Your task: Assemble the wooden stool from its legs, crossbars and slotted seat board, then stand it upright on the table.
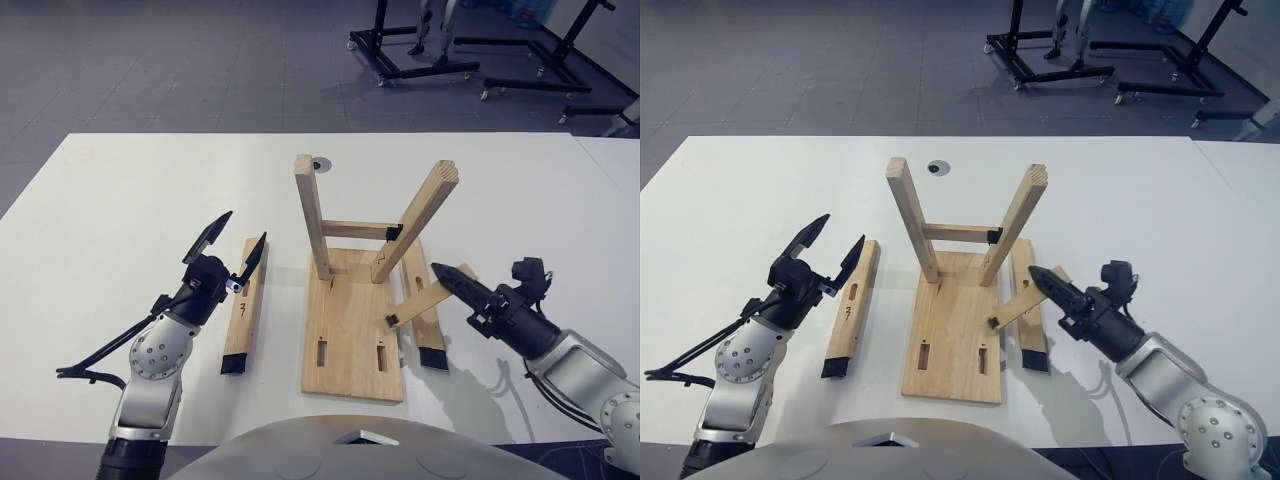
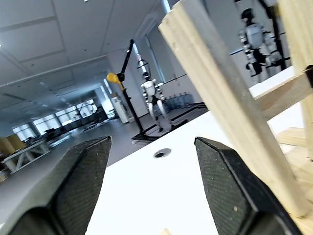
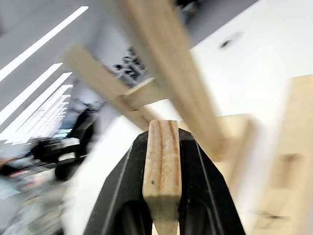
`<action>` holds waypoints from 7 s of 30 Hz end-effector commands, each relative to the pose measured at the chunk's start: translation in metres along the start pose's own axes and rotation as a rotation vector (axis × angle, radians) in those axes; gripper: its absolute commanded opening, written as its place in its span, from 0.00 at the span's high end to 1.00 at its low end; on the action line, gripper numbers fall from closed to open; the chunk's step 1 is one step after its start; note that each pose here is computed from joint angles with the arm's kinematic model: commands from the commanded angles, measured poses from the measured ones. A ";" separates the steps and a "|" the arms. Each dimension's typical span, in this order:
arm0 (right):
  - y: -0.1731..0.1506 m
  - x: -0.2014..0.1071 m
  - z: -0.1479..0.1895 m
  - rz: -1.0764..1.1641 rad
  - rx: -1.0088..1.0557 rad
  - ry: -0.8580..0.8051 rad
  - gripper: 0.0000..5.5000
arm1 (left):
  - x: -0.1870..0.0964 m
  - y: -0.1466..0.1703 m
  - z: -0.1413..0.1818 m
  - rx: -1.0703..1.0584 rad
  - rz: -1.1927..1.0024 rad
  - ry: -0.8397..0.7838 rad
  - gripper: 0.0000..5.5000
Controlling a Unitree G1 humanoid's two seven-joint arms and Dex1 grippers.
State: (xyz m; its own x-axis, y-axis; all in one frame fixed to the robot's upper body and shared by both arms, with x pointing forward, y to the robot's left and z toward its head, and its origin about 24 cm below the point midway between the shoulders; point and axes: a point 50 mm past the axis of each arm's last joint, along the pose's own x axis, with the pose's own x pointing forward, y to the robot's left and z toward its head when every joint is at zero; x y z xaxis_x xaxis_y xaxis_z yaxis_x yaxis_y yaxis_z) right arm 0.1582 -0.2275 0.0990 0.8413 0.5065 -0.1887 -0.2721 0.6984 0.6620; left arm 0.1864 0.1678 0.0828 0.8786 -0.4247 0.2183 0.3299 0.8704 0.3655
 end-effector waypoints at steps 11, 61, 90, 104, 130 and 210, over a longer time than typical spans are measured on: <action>0.008 0.015 0.017 -0.295 -0.229 -0.186 0.93 | -0.004 -0.002 0.005 -0.025 0.211 0.072 0.44; -0.018 0.039 0.009 -0.507 -0.190 -0.079 0.93 | 0.005 -0.032 -0.006 -0.058 0.106 0.094 0.44; -0.034 0.032 0.012 -0.634 -0.101 -0.105 0.93 | 0.003 -0.040 -0.008 -0.066 0.091 0.105 0.44; -0.018 0.046 0.005 -0.568 -0.413 -0.008 0.93 | 0.005 -0.039 -0.007 -0.065 0.090 0.095 0.44; -0.044 0.050 0.001 -0.528 -0.549 0.036 0.93 | 0.013 -0.043 -0.009 -0.080 0.116 0.087 0.44; -0.018 -0.008 -0.022 -0.331 -0.597 0.025 0.39 | -0.012 -0.041 -0.019 -0.106 0.234 0.174 0.44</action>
State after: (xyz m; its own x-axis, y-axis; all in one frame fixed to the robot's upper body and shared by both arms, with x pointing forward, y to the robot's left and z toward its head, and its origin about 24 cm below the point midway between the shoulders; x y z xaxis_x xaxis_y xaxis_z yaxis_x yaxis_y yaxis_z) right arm 0.1460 -0.2356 0.0771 0.9217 0.2394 -0.3053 -0.2373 0.9704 0.0445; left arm 0.1682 0.1431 0.0489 0.9782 -0.1624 0.1293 0.1301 0.9650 0.2278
